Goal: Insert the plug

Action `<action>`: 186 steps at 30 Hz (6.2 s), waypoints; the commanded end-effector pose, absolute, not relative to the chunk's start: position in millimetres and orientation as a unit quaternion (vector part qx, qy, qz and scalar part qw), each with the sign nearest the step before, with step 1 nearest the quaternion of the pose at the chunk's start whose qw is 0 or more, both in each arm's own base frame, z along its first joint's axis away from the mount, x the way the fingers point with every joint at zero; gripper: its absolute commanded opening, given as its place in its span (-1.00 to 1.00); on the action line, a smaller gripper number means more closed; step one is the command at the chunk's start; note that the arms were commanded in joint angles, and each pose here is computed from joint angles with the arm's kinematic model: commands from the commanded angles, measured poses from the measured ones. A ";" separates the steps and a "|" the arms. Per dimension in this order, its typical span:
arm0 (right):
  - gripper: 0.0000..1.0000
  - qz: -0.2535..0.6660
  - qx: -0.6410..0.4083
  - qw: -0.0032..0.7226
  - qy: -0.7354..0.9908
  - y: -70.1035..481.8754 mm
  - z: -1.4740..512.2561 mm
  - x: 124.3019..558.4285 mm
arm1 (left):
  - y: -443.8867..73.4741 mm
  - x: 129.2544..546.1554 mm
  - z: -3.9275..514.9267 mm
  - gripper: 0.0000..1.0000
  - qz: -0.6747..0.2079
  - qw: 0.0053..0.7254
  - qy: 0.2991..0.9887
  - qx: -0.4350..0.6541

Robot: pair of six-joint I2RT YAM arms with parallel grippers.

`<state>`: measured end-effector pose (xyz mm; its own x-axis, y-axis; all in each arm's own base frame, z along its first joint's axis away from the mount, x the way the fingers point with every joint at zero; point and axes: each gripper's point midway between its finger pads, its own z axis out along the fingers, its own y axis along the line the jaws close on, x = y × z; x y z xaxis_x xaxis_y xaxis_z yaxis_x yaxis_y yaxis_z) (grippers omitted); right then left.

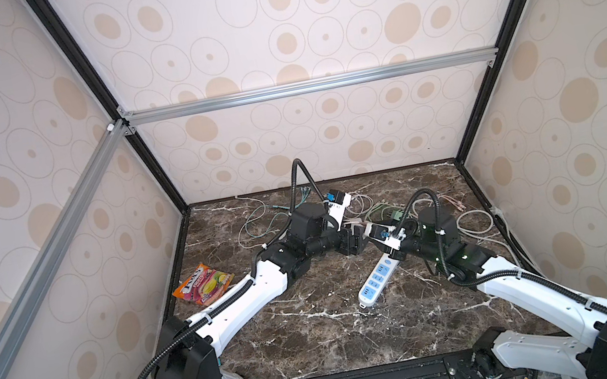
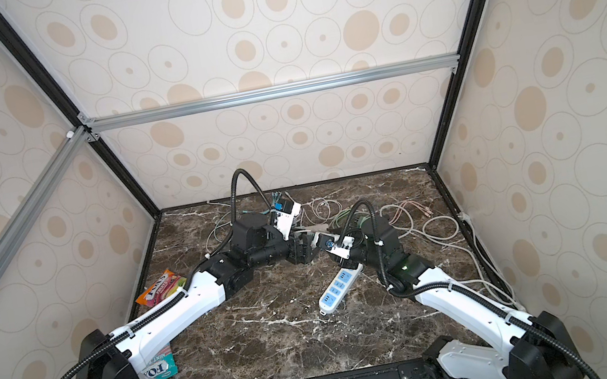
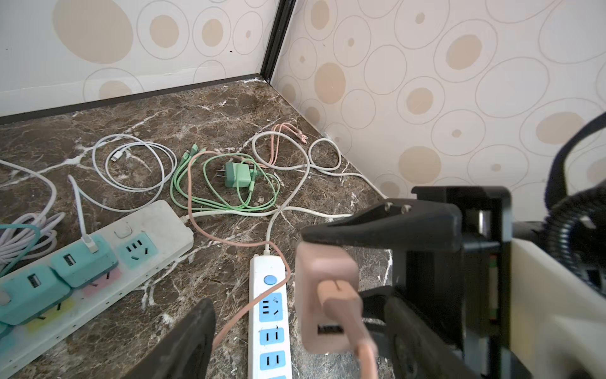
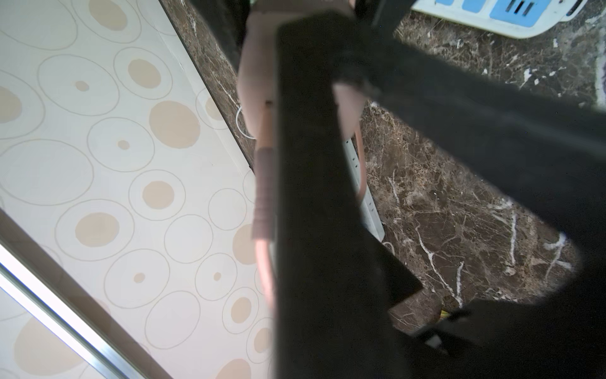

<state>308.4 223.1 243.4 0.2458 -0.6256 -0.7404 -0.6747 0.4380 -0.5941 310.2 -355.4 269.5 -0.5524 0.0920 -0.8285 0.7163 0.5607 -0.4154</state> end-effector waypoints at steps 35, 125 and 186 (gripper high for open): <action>0.22 0.185 -0.046 0.288 0.938 142.7 132.1 358.1 | -259.6 358.2 286.6 -1.00 -0.251 0.500 0.820 0.120; -1.00 0.316 0.148 0.612 0.709 32.0 437.5 500.6 | -377.4 267.7 375.6 -1.00 -0.396 0.465 0.661 0.436; -0.98 0.236 0.094 0.208 0.944 151.1 62.3 335.5 | -369.3 382.9 244.4 -1.00 -0.240 0.438 0.820 0.279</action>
<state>322.8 166.9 73.0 -0.9236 0.2059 -0.3233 -0.0077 0.8334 0.5526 385.8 -377.4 221.5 -0.5082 0.2640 -0.8198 0.6615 0.7292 -0.1753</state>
